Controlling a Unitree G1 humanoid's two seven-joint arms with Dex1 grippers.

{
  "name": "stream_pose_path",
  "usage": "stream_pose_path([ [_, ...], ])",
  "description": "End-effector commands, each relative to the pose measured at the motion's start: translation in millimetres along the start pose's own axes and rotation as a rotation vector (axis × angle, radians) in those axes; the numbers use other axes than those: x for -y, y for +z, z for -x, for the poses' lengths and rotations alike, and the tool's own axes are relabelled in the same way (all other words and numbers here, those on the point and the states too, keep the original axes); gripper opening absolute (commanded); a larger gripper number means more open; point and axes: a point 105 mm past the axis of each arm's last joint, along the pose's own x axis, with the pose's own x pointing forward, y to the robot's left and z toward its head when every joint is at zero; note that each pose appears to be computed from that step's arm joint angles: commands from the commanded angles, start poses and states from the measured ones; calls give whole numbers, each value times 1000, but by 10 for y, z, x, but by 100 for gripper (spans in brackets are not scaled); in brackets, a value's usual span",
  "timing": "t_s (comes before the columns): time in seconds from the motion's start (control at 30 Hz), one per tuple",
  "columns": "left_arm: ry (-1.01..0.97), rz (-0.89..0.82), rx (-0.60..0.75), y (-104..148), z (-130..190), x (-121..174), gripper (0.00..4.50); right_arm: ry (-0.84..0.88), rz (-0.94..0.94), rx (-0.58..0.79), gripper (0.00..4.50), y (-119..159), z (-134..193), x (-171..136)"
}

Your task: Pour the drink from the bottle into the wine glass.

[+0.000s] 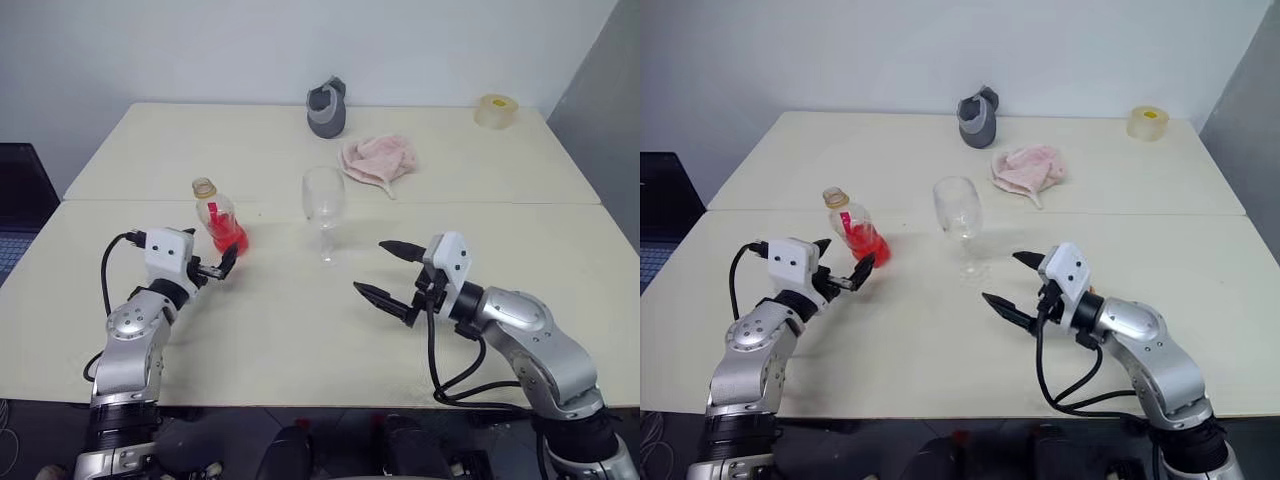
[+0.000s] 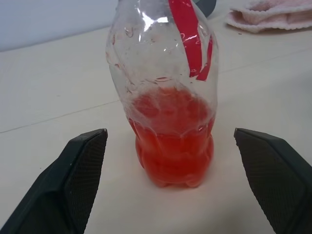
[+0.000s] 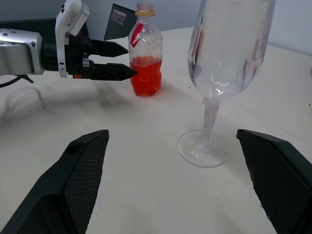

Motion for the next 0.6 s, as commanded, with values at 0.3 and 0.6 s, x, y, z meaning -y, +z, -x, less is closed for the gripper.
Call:
stream_pose_path([
  [0.3,3,-26,72,194,-156,-34,450,-22,33,9,448,89,14,-18],
  [0.6,-1,-28,86,195,-290,-43,450,22,21,36,448,168,52,-87],
])
